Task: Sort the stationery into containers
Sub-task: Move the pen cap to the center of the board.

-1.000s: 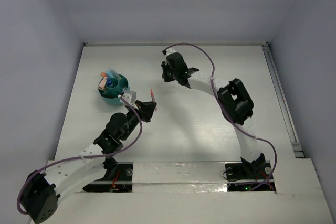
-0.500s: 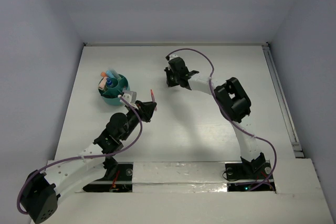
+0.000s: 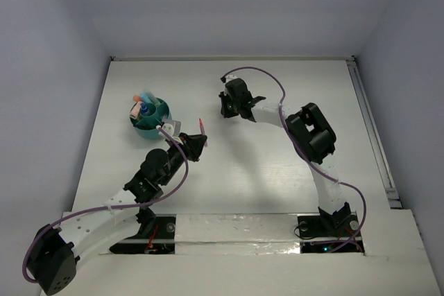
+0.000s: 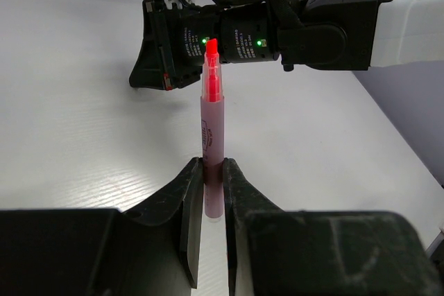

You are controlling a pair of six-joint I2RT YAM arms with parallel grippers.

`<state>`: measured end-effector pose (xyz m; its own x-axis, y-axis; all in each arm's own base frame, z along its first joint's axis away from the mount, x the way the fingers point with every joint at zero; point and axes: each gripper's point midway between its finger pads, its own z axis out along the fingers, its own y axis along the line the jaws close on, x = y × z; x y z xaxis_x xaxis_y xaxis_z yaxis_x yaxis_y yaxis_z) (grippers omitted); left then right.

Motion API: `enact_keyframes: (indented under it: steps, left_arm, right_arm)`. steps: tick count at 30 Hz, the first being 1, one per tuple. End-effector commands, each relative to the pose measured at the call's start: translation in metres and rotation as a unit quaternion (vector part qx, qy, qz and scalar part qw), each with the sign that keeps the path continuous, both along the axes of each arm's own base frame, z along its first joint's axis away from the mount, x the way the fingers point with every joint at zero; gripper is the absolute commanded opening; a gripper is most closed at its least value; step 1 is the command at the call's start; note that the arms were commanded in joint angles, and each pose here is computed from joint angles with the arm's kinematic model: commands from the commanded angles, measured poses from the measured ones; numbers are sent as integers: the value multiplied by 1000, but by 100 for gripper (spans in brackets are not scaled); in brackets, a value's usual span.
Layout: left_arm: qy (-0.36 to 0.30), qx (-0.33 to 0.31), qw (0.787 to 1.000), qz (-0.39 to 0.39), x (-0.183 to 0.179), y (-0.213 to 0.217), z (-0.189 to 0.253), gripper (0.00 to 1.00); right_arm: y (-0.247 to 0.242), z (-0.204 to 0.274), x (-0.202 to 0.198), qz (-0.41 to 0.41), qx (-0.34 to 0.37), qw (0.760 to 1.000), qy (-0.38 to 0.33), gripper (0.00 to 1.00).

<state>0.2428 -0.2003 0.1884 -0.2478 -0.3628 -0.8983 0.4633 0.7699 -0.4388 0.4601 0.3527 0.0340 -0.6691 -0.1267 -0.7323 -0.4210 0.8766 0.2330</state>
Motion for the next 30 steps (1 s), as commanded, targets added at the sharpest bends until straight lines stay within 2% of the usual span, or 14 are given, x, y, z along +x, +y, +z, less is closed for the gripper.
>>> enact_keyframes:
  steps: [1, 18, 21, 24, 25, 27, 30]
  left_arm:
    - [-18, -11, 1000, 0, 1, 0, 10, 0]
    - [-20, -14, 1000, -4, -1, 0, 12, 0]
    - [-19, -15, 1000, -7, -1, -1, 12, 0]
    - [-17, -15, 1000, -8, -1, -2, 11, 0]
    - [-17, -15, 1000, -10, -1, -3, 11, 0]
    - [-18, -16, 1000, -10, -2, -3, 12, 0]
    - [-19, -17, 1000, -12, -2, -4, 13, 0]
  right_arm:
    - [1, 20, -2, 7, 7, 1000, -11, 9]
    - [-6, 47, -19, 26, 20, 999, -26, 10]
    - [-7, 55, -18, 21, 22, 999, -33, 18]
    - [-13, 71, -16, -4, 29, 999, -42, 39]
    - [-14, 81, -18, -8, 38, 998, -46, 50]
    - [-17, 84, -24, -20, 50, 998, -35, 55]
    - [-16, 88, -35, -31, 79, 996, -15, 55]
